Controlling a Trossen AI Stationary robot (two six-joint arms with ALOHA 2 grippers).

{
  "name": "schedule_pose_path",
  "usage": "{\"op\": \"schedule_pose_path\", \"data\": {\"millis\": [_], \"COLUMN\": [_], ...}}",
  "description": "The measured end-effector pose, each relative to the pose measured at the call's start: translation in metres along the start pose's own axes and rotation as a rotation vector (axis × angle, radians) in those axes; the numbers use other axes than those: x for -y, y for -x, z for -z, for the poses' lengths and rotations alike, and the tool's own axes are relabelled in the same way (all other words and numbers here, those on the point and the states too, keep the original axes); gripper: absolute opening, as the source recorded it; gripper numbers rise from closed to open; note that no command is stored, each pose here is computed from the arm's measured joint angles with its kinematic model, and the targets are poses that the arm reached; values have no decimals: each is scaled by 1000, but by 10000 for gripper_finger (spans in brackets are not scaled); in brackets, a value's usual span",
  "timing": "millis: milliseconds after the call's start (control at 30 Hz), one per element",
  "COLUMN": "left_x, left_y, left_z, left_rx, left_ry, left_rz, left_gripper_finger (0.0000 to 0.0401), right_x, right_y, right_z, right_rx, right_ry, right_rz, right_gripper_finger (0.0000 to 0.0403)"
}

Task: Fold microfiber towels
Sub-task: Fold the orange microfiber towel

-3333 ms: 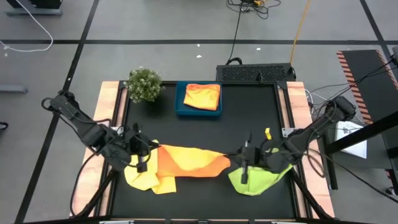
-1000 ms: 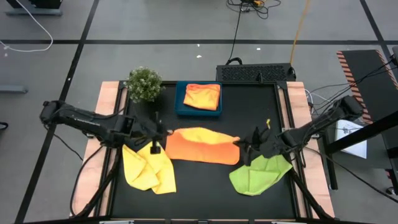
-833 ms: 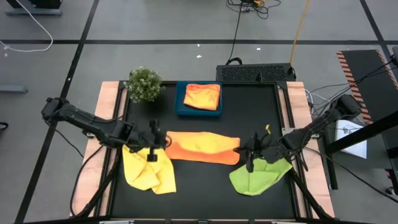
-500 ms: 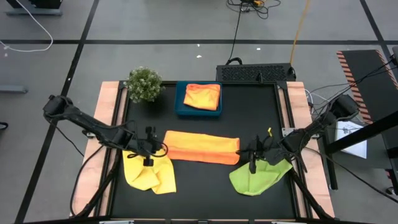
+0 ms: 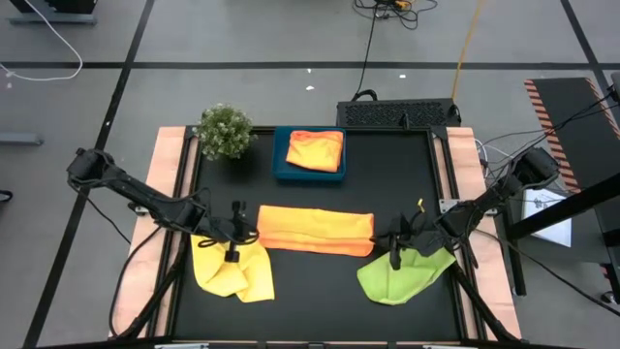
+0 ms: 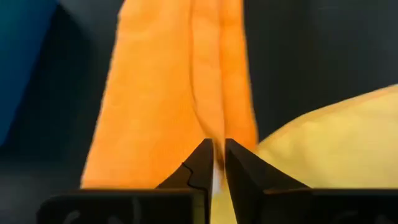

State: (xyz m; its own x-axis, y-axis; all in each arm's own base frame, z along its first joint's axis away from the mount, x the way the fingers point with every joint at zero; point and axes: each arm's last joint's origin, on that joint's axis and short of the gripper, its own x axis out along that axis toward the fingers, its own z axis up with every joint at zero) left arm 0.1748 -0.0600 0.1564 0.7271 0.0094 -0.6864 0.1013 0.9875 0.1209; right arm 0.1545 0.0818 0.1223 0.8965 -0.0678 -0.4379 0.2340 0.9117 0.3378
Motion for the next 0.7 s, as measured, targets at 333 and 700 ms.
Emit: {"op": "schedule_pose_path", "data": {"millis": [333,700], "left_x": [2,-7], "left_y": [1,8], "left_z": [-2,-29], "left_rx": [-9,69], "left_ry": [6,0], "left_rz": [53,-59], "left_gripper_finger": [80,81], "right_x": [-4,-3], "right_y": [0,-4], "right_z": [-1,-12], "right_rx": [-31,48], "right_ry": [4,-15], "right_rz": [-86,-96], "right_gripper_finger": [80,134]}}
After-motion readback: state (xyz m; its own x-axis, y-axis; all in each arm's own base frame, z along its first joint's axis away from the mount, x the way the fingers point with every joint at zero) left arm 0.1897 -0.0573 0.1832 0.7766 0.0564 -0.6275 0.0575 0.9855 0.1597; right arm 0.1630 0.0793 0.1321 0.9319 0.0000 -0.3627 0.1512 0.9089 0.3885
